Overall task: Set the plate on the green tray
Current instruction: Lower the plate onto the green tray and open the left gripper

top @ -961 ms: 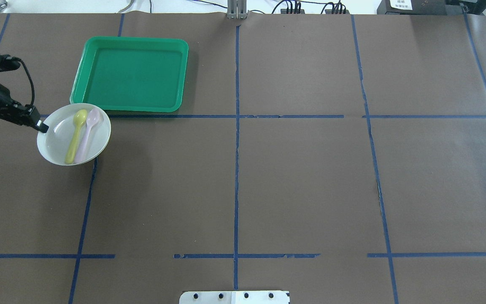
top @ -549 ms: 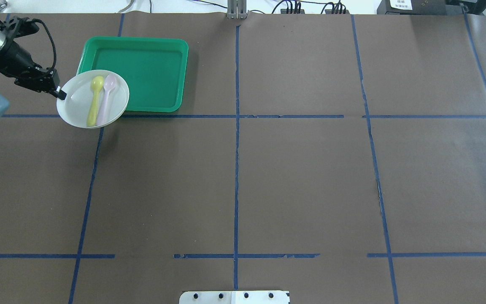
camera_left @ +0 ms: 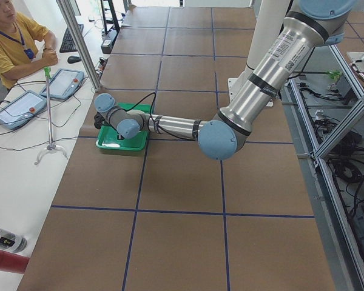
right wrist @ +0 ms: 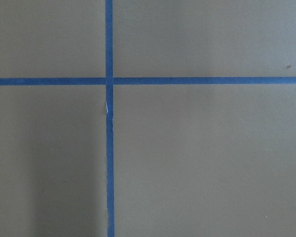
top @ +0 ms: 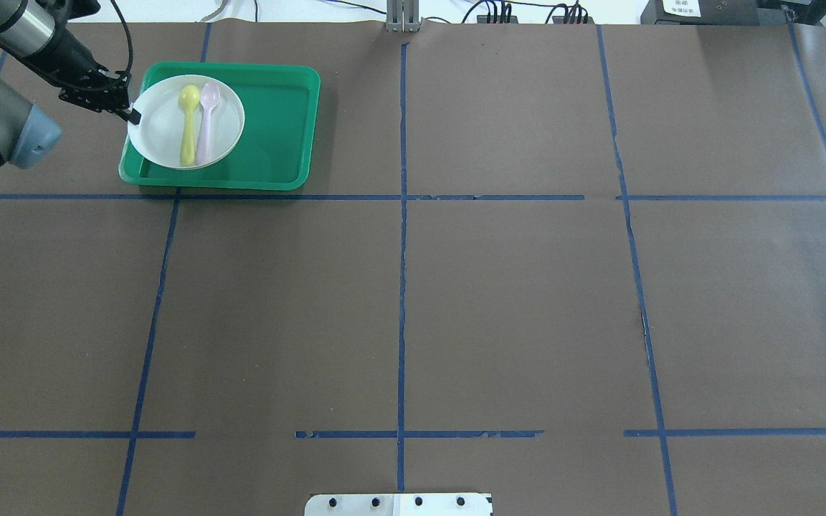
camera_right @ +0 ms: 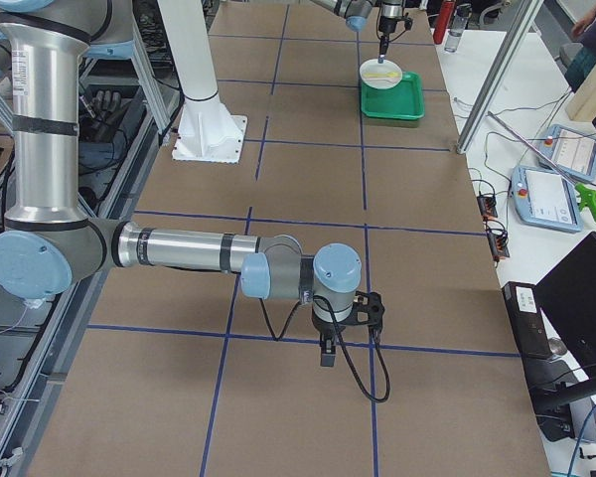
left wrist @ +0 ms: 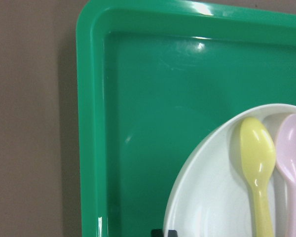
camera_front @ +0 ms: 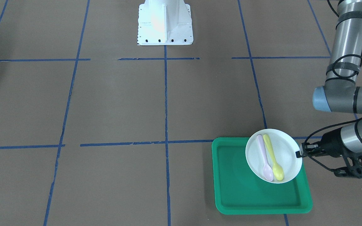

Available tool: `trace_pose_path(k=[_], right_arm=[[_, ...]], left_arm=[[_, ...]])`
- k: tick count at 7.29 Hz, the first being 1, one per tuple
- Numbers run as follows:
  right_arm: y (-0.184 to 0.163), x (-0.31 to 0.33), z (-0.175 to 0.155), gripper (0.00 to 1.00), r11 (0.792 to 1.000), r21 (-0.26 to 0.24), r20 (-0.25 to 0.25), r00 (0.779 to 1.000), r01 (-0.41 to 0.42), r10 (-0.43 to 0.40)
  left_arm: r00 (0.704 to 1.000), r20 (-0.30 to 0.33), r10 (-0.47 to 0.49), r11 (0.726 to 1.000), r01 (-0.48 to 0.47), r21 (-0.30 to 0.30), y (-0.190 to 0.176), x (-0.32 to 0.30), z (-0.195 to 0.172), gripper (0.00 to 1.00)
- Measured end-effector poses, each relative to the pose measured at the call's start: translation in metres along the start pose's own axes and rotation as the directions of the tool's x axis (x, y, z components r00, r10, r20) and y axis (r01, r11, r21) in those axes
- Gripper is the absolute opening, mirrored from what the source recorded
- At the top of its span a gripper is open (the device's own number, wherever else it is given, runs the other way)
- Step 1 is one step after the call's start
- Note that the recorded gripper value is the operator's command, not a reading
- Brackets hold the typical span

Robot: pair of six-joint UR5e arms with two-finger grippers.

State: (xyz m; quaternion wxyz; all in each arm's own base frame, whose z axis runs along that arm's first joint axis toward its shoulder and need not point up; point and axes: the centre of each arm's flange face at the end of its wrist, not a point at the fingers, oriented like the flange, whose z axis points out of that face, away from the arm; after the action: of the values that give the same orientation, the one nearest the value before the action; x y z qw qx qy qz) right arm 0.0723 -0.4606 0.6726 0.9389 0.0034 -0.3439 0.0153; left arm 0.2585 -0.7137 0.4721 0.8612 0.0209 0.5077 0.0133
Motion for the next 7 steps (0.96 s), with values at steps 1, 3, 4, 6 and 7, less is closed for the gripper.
trace_pose_path(k=[1,3,4,6,7], right_arm=[[0.0,0.0,0.0,1.0,1.0,0.0,0.0,1.0,0.0,0.0],[0.0,0.0,0.0,1.0,1.0,0.0,0.0,1.0,0.0,0.0],[0.0,0.0,0.0,1.0,1.0,0.0,0.0,1.0,0.001,-0.001],[0.0,0.0,0.0,1.0,1.0,0.0,0.0,1.0,0.0,0.0],[0.0,0.0,0.0,1.0,1.0,0.0,0.0,1.0,0.0,0.0]], left_arm=[[1.0,0.006,-0.012,0.999,0.012,0.034,-0.008,0.003,0.0,0.0],[1.0,0.003,-0.012,0.996,0.011,0.085,-0.012,0.007,0.009,0.0],[1.0,0.013,-0.011,0.994,0.01,0.105,-0.011,0.007,0.021,0.0],[1.0,0.011,-0.013,0.993,0.011,0.115,-0.003,0.019,0.046,0.0],[1.0,0.017,-0.007,0.992,0.005,0.124,0.001,0.02,0.057,0.0]])
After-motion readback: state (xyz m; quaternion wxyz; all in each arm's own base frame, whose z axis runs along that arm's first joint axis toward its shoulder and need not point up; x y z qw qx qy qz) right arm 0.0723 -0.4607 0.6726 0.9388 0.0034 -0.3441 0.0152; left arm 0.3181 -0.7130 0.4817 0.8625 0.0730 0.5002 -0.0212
